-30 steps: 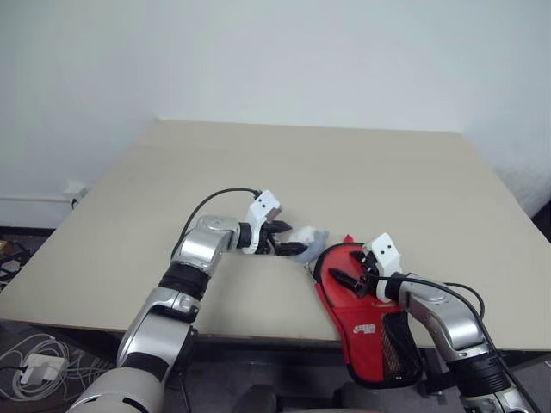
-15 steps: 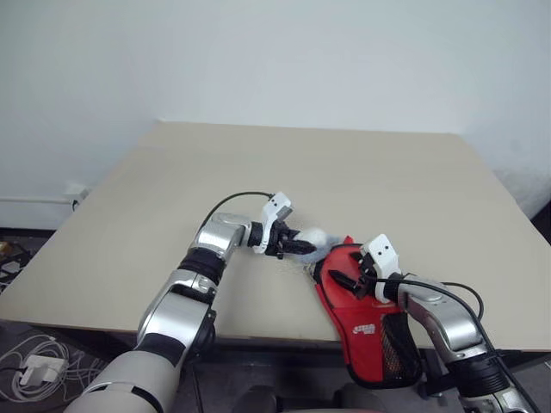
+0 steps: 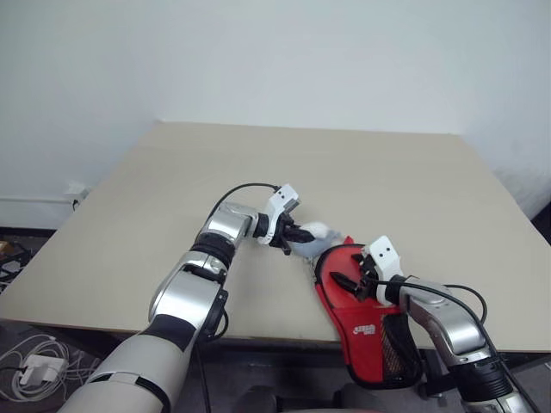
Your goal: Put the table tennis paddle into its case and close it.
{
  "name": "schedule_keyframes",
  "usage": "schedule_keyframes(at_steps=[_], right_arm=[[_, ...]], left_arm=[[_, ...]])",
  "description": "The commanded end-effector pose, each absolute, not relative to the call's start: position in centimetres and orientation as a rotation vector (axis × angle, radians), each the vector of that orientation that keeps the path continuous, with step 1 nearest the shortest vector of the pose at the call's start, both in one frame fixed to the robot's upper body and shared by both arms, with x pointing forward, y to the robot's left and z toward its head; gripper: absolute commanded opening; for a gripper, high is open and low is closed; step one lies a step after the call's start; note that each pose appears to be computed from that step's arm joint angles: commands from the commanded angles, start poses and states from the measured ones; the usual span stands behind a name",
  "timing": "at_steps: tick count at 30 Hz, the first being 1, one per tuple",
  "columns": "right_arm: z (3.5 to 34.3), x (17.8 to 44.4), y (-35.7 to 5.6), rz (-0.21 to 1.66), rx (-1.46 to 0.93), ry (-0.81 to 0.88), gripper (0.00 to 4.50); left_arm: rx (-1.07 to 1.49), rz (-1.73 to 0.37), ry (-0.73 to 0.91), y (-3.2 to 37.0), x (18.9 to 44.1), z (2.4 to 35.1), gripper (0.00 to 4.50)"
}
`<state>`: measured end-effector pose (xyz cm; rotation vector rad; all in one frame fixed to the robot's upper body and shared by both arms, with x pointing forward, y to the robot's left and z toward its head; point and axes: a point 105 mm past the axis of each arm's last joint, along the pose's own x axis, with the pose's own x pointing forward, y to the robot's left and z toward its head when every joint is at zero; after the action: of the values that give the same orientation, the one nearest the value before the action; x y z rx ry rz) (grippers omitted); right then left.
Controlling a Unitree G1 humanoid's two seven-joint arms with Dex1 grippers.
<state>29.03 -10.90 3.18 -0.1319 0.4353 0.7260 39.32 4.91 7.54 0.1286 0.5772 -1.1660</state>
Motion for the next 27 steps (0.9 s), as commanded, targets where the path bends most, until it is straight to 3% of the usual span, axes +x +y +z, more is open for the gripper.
schedule_keyframes(at_steps=[1,12,18,27], right_arm=[[-2.0,26.4,-12.8,0.675,-0.129,0.691,4.06],[-2.7,25.3,-12.2,0.669,-0.122,0.714,4.06],[-2.8,24.8,-11.8,0.670,-0.116,0.717,4.06],[-2.9,24.7,-11.4,0.667,-0.114,0.710,4.06]], left_arm=[[0.165,-1.107,0.446,4.3,41.4,11.1,0.12],[0.163,-1.021,0.348,2.1,43.0,13.8,0.12],[0.023,-0.918,0.256,-0.6,43.9,15.7,0.12],[-0.100,-1.003,0.223,-6.3,41.8,15.5,0.12]])
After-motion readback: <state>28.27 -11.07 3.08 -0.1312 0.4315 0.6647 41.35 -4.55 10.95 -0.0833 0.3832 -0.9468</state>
